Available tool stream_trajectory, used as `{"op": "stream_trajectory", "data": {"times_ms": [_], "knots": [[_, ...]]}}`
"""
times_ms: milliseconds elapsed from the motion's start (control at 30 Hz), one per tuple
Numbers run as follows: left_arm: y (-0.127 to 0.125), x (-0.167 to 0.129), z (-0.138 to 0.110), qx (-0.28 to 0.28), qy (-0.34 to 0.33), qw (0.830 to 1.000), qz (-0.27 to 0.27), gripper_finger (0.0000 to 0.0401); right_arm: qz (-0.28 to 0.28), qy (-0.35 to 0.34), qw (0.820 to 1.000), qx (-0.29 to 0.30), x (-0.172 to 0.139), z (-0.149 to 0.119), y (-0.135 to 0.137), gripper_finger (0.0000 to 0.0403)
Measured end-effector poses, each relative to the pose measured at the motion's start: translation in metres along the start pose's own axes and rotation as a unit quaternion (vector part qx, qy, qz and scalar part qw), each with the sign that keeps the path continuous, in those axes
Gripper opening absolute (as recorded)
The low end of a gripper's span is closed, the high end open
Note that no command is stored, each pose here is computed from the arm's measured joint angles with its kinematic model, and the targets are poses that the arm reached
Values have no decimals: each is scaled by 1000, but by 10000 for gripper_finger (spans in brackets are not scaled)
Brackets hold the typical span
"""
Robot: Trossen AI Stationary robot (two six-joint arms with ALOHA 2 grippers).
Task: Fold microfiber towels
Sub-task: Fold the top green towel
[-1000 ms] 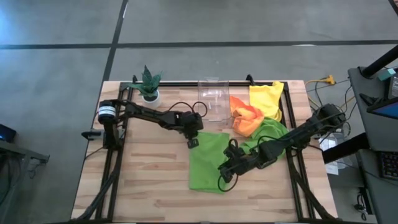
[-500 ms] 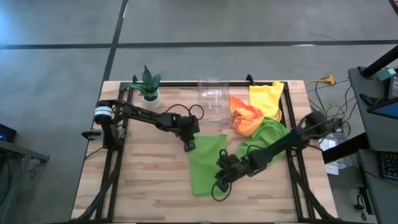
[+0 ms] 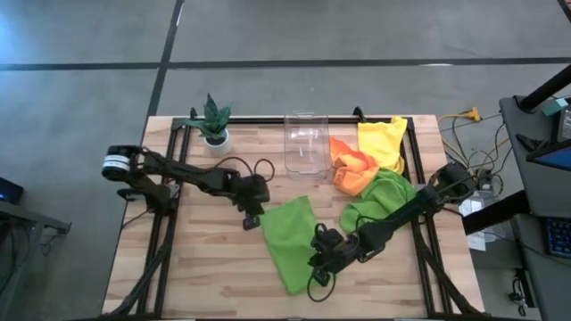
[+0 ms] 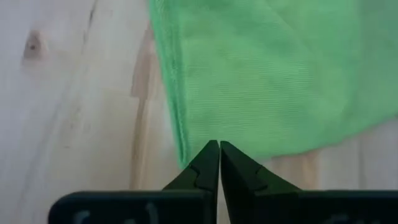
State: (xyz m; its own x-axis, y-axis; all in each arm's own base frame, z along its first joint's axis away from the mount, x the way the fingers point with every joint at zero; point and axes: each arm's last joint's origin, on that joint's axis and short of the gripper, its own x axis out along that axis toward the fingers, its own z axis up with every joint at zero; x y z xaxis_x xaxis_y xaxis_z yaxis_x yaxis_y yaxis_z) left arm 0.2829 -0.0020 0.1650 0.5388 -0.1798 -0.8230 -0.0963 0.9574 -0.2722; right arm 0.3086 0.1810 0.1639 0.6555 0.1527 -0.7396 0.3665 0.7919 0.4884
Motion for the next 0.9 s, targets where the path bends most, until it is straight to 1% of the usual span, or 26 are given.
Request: {"op": "stream_trajectory", "data": {"times_ms": [133,200,300,367,533,733,900], "knots": [[-1,0,-6,17,-30,998,-44,5,-1,-2,1000,-1,1,-1,-1,58],[0,3,-8,19,-36,998,-50,18,-7,0,1000,-12,2,-3,-3,58],[5,12,-15,10,-8,999,-31,45,-15,5,1000,-22,3,-7,-8,58],[6,17,-16,10,-5,1000,-23,64,-15,12,999,-34,4,-8,-9,58],[9,30,-16,6,-1,1000,-22,103,-2,50,997,-61,12,-15,-11,58],[9,27,-15,-5,-3,1000,-18,134,-9,78,994,-71,25,-24,-14,58],[11,22,-14,-5,-18,1000,22,151,-13,87,994,-68,33,-27,-15,58]]}}
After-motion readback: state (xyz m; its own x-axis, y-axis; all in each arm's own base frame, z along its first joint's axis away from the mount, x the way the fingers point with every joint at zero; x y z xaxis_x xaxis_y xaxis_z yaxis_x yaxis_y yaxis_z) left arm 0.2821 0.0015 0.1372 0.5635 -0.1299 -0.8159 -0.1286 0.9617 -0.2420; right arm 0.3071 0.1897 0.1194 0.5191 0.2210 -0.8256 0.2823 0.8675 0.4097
